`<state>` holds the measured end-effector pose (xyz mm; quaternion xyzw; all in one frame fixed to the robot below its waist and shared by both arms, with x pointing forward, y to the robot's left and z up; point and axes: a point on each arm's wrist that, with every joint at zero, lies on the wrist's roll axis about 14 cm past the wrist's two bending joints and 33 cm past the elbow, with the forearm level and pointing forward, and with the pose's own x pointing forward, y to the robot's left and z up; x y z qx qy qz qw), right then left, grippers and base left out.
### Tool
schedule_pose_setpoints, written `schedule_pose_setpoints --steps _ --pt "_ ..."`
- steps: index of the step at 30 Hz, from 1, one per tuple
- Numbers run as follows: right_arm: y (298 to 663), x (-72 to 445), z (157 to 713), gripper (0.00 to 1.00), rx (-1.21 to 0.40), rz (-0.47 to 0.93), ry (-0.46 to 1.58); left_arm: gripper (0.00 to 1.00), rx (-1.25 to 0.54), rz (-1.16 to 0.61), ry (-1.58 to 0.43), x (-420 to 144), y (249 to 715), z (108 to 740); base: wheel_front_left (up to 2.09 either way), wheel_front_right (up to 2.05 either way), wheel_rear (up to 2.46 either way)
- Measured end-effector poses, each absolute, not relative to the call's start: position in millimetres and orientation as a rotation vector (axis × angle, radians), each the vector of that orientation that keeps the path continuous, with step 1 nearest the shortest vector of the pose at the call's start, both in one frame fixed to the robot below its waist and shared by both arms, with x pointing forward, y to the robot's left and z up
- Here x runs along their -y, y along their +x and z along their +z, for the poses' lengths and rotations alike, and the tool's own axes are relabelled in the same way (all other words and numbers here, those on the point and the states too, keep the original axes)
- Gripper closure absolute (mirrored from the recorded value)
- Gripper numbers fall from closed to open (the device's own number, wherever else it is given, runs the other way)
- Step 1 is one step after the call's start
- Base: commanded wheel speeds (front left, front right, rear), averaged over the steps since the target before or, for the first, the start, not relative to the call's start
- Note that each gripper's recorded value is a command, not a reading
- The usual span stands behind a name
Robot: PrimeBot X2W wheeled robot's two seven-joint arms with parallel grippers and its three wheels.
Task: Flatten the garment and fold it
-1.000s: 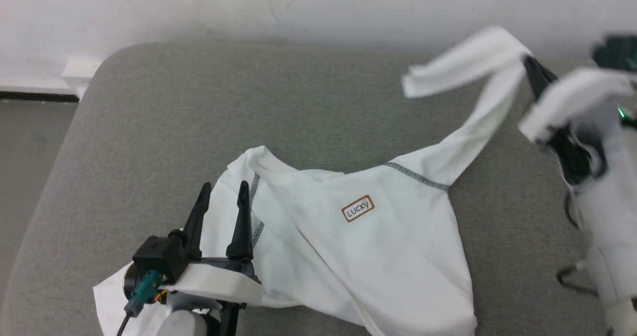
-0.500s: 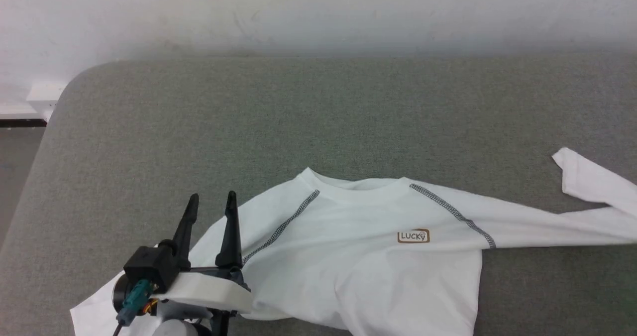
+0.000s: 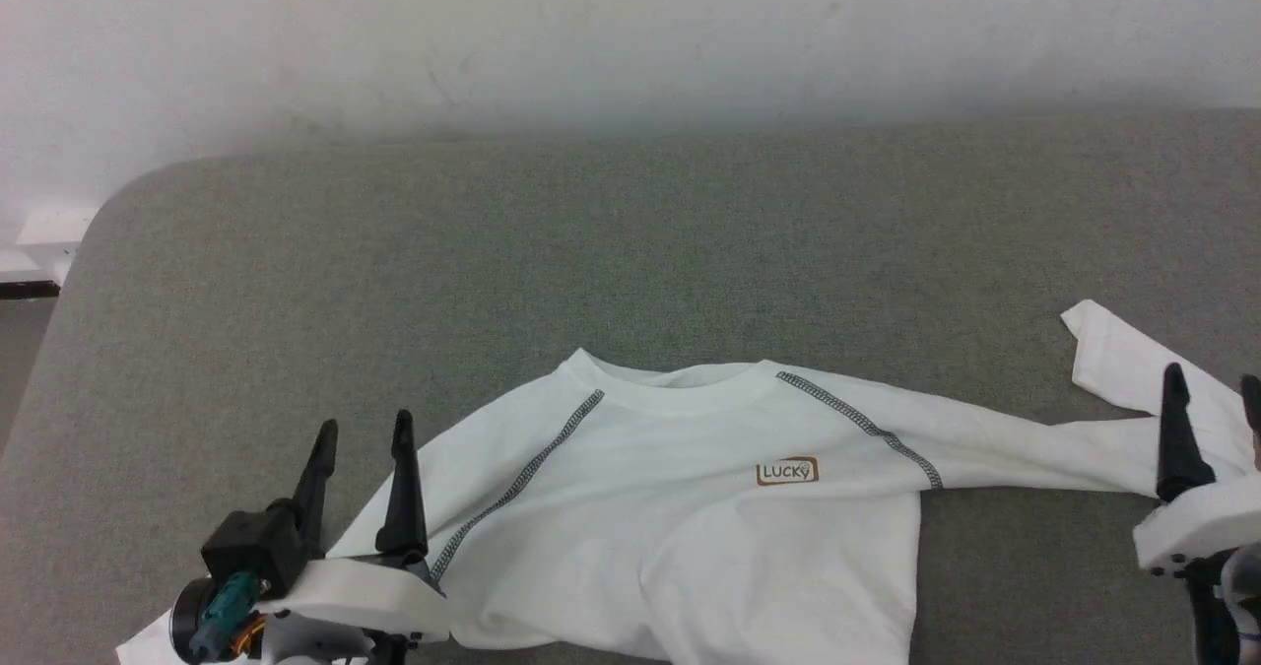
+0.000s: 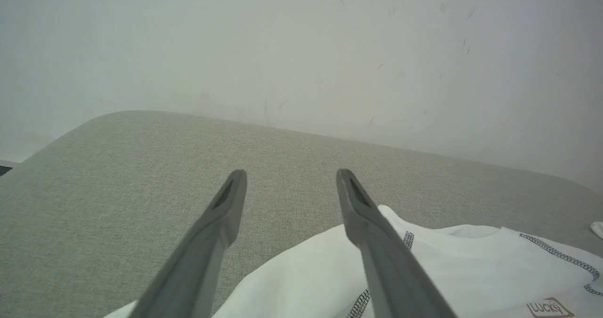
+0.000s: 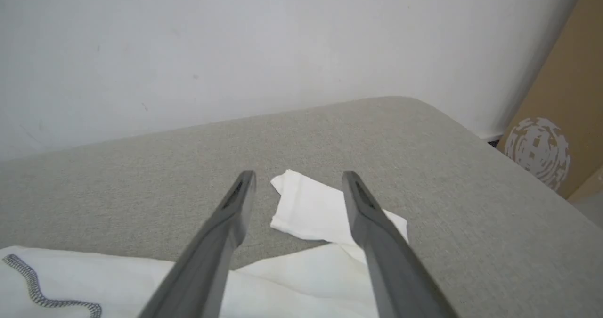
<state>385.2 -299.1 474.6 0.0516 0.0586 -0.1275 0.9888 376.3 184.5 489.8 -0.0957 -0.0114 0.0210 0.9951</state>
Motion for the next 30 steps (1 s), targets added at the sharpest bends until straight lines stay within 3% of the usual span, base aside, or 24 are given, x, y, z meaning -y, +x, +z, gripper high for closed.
schedule_pose_setpoints --steps 8,14,23,30 --pt "383.2 211.4 508.4 0.0 -0.022 -0.004 0.053 0.0 -0.012 0.029 -0.151 -193.1 373.4 493.0 0.0 0.0 0.0" --pt "366.3 171.8 507.4 0.0 -0.055 0.099 0.087 0.0 -0.134 -0.069 -0.138 -175.8 390.8 485.1 0.0 0.0 0.0" --pt "366.4 154.5 506.3 0.0 -0.08 0.143 0.118 0.0 -0.439 -0.306 -0.107 -119.7 437.8 458.0 0.0 0.0 0.0" --pt "366.5 156.1 490.3 0.0 -0.133 0.131 0.155 0.0 -0.7 -0.365 0.004 -115.0 444.8 405.5 0.0 0.0 0.0"
